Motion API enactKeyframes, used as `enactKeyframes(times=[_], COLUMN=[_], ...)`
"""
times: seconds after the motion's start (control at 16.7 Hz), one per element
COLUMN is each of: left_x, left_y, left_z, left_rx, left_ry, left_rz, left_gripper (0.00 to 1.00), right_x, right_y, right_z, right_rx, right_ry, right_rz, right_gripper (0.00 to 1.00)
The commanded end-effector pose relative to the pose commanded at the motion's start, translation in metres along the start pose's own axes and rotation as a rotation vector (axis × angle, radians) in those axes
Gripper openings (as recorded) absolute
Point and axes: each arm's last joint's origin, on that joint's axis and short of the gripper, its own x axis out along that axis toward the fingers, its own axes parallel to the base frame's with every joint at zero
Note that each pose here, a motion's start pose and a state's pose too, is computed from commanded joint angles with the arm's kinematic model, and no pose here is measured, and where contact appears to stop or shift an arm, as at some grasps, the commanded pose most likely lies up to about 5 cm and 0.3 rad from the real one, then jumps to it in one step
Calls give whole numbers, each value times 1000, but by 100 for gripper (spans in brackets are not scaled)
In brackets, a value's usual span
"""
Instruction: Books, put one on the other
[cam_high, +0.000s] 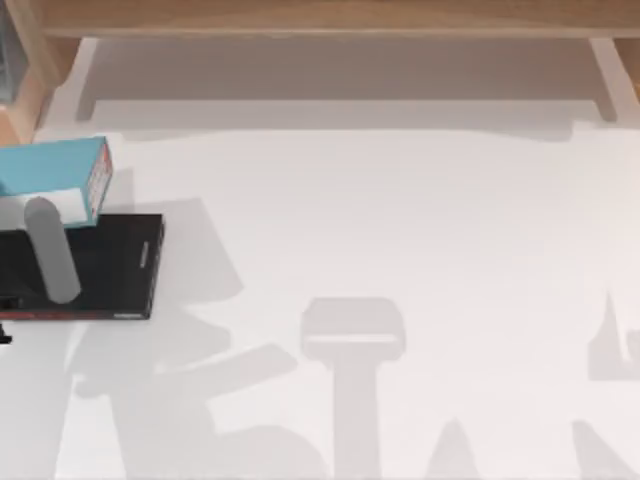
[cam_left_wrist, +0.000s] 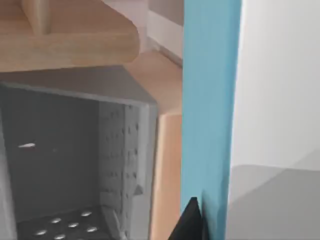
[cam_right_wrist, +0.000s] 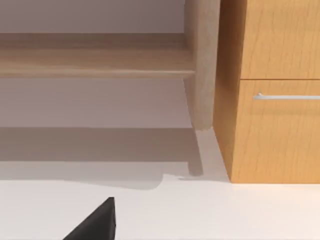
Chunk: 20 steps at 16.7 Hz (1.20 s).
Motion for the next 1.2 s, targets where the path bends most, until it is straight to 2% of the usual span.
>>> enactKeyframes(times=[0.12,0.18,0.96,1.2], left_x=[-5,-6,-2,-2], left_y=[-21,-25,-27,-27], left_z=[9,11,12,12], left_rx=[59,71,74,74], left_ry=[-58,-73,-76,-76], left_rz=[-84,-103,-107,-107], left_gripper=[0,0,0,30], right_x=[0,0,0,0], right_y=[0,0,0,0], right_z=[0,0,0,0], right_rx=[0,0,0,0], right_ry=[0,0,0,0], right_rz=[0,0,0,0], right_gripper=[100,100,100,100])
